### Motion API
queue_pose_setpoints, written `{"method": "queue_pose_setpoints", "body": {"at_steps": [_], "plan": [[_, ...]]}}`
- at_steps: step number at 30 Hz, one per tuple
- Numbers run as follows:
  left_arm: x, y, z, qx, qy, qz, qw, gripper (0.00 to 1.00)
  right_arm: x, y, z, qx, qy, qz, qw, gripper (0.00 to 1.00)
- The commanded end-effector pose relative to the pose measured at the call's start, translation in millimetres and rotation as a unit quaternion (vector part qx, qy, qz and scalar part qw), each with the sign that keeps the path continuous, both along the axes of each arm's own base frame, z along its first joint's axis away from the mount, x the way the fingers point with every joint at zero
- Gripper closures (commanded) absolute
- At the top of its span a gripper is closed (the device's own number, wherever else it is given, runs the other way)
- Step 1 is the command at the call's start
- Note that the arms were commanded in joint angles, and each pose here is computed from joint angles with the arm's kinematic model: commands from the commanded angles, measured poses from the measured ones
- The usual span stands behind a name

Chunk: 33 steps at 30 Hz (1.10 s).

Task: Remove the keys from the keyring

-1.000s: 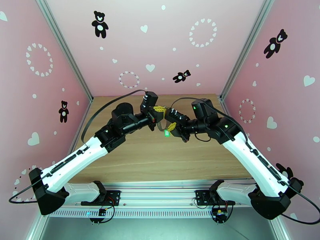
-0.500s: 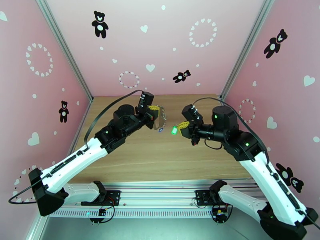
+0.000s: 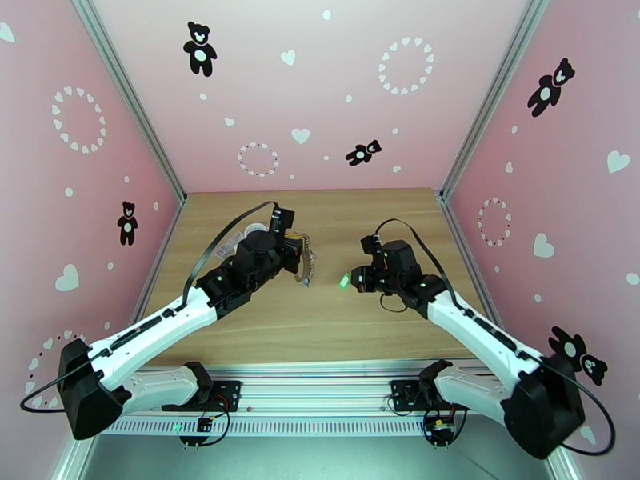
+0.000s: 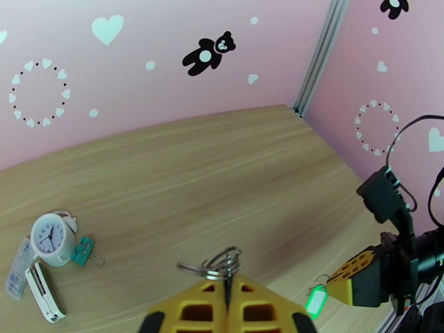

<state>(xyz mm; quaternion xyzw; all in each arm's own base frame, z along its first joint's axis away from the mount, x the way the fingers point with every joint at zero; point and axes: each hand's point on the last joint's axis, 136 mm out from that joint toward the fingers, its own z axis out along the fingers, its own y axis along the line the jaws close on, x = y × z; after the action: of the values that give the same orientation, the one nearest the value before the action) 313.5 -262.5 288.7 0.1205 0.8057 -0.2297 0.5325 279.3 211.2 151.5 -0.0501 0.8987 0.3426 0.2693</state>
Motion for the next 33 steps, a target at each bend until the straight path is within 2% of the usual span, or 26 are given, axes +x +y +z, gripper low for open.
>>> {"method": "queue_pose_setpoints", "body": {"at_steps": [1, 8, 13, 25, 33], "plan": [[13.4, 4.7, -8.5, -0.042, 0.014, 0.037, 0.998, 1.00, 21.7, 8.3, -1.2, 0.034, -0.007, -0.027, 0.999, 1.00], [24.7, 6.8, -24.1, -0.062, 0.036, 0.054, 0.996, 1.00, 44.4, -4.0, -49.3, 0.010, 0.039, -0.073, 0.997, 1.00], [27.1, 13.8, -30.5, -0.051, 0.040, 0.073, 0.995, 1.00, 49.3, -0.3, -69.3, 0.009, 0.055, -0.061, 0.997, 1.00], [28.1, 10.8, -30.4, -0.053, 0.041, 0.069, 0.995, 1.00, 54.2, -11.0, -108.9, -0.035, 0.101, -0.070, 0.992, 1.00], [27.2, 13.0, -27.3, -0.049, 0.038, 0.070, 0.996, 1.00, 53.4, -15.3, -107.8, -0.055, 0.098, -0.065, 0.992, 0.83]]}}
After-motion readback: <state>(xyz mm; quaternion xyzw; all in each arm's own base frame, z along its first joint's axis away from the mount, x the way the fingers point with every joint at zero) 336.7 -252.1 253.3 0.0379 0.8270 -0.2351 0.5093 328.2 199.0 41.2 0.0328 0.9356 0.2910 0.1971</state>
